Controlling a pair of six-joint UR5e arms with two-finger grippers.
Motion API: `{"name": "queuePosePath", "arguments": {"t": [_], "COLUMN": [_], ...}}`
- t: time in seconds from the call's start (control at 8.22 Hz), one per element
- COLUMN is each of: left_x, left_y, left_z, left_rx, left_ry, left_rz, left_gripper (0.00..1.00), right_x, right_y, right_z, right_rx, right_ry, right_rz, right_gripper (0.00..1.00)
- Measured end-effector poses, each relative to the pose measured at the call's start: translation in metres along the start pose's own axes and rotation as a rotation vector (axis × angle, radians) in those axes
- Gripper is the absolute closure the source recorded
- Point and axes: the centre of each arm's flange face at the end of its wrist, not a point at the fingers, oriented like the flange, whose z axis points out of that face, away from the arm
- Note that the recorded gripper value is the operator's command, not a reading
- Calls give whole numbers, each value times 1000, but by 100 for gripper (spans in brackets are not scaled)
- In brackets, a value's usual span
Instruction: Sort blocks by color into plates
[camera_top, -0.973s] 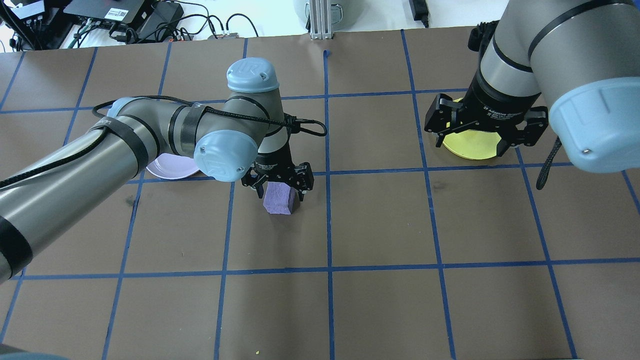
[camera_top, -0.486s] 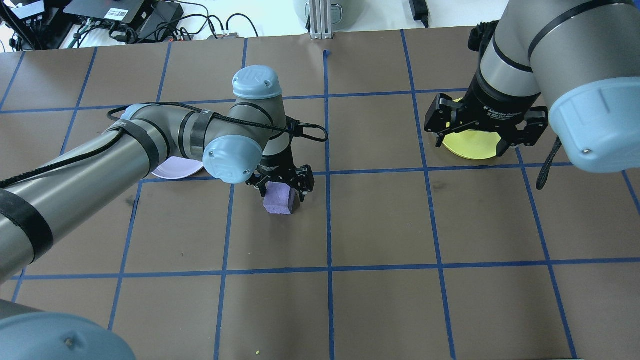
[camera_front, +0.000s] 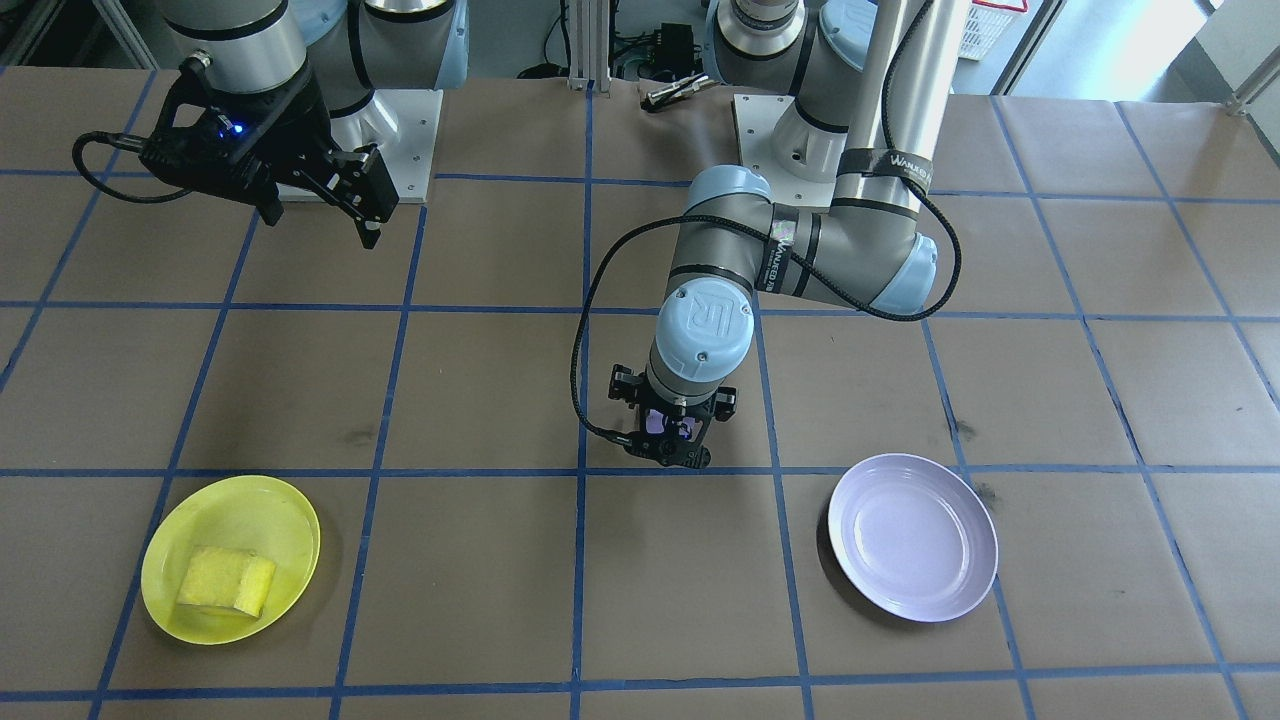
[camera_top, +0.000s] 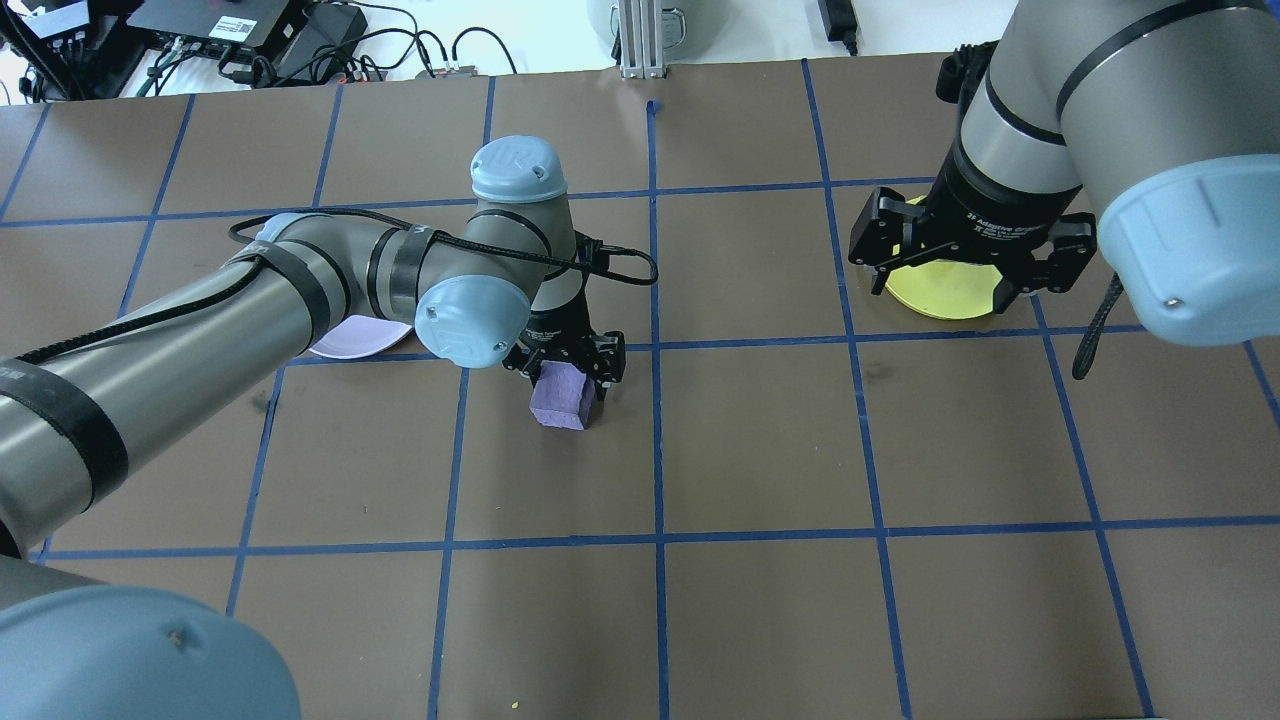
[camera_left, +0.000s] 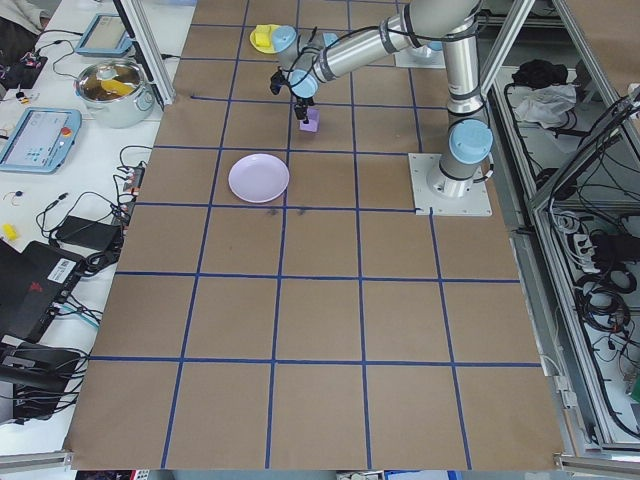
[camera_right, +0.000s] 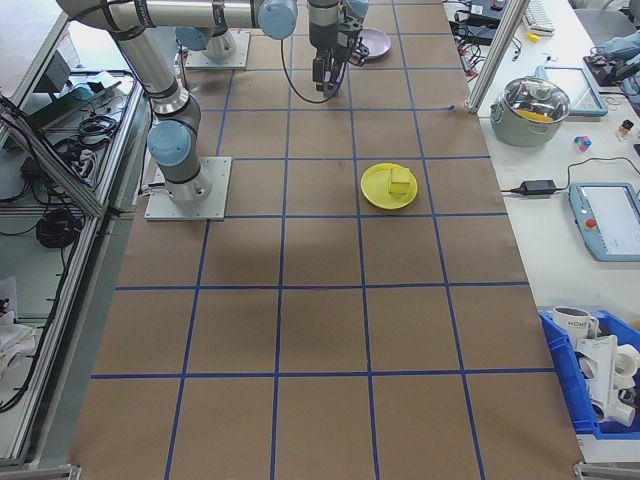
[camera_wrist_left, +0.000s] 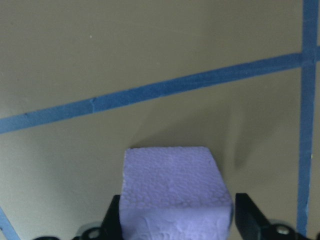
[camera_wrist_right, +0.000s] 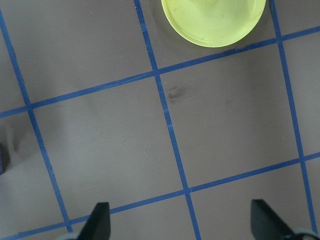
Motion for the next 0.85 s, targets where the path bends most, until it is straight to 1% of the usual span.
{"name": "queuePosePath", "arguments": {"t": [0.24, 0.36, 0.49, 0.61, 0.73, 0.85], "left_x": [0, 0, 0, -5, -16, -36], "left_y": [-3, -2, 2, 5, 5, 3], "left_z": [-1, -3, -6, -16, -42, -77], "left_rx": [9, 7, -13, -28, -26, -15], "left_ry": [-1, -1, -4, -16, -41, -55], "left_rz": [1, 1, -1, -7, -22, -39], "left_gripper": [100, 100, 100, 100, 100, 100], "right_x": [0, 0, 0, 0, 0, 0], "right_y": [0, 0, 0, 0, 0, 0], "right_z": [0, 0, 0, 0, 0, 0], "right_rx": [0, 0, 0, -1, 0, 0], "right_ry": [0, 0, 0, 0, 1, 1], "right_rz": [0, 0, 0, 0, 0, 0], "right_gripper": [0, 0, 0, 0, 0, 0]}}
